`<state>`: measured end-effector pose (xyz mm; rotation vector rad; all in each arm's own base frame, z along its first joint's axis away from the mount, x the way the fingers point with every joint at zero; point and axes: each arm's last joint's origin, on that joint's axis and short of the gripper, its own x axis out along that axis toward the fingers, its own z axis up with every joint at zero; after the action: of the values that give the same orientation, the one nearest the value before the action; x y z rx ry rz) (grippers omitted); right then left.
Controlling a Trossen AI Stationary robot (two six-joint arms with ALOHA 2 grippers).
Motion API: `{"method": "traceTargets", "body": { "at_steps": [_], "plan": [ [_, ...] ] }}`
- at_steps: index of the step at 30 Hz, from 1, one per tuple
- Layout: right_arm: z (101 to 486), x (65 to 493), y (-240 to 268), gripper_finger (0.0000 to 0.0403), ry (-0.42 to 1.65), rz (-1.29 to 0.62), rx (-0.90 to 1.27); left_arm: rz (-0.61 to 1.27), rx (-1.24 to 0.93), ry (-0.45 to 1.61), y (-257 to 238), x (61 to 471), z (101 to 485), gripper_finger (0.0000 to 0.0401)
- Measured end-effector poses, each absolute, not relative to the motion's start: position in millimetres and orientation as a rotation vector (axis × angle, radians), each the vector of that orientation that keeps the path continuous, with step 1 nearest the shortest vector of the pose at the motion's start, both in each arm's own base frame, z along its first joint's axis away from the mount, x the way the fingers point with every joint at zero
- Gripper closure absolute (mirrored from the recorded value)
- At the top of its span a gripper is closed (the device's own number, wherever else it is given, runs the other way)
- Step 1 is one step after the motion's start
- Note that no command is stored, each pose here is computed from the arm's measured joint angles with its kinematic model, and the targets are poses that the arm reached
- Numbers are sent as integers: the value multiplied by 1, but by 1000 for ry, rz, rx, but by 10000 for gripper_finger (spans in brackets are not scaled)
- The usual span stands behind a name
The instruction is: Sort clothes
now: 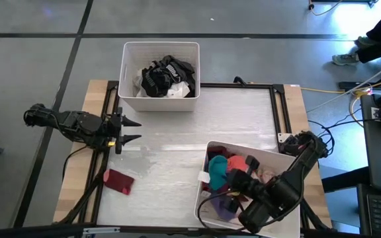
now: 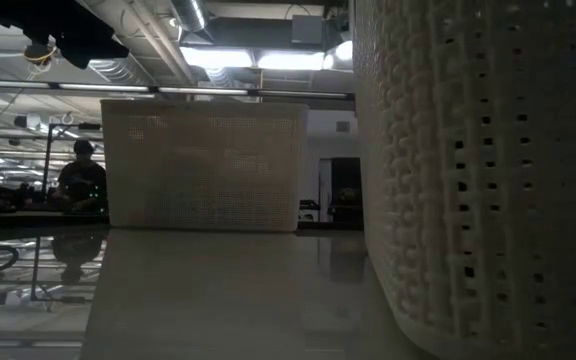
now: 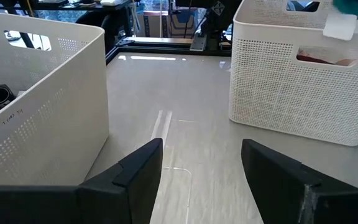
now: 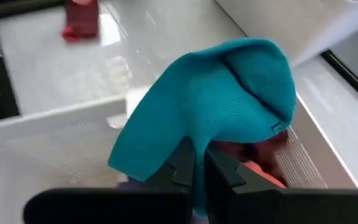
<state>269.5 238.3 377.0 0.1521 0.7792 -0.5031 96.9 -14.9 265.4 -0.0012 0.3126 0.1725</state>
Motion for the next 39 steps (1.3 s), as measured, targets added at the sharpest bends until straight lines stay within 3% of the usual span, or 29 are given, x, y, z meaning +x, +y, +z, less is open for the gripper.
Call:
{"method": "traceTargets", "body": {
  "at_steps": [13, 20, 27, 32, 39],
  "plan": [
    [326, 252, 222, 378, 836, -687, 184, 172, 0, 311, -15, 97, 266, 191],
    [322, 251, 222, 265, 903, -698, 241, 173, -9, 305, -15, 97, 266, 191],
    [367, 246, 223, 161, 943, -570, 426, 175, -24, 304, -15, 97, 266, 191],
    [393, 242, 225, 135, 783, -509, 384, 174, -17, 304, -15, 97, 266, 191],
    [386, 242, 237, 132, 655, -480, 233, 177, -32, 301, -15, 97, 266, 191]
  ]
}}
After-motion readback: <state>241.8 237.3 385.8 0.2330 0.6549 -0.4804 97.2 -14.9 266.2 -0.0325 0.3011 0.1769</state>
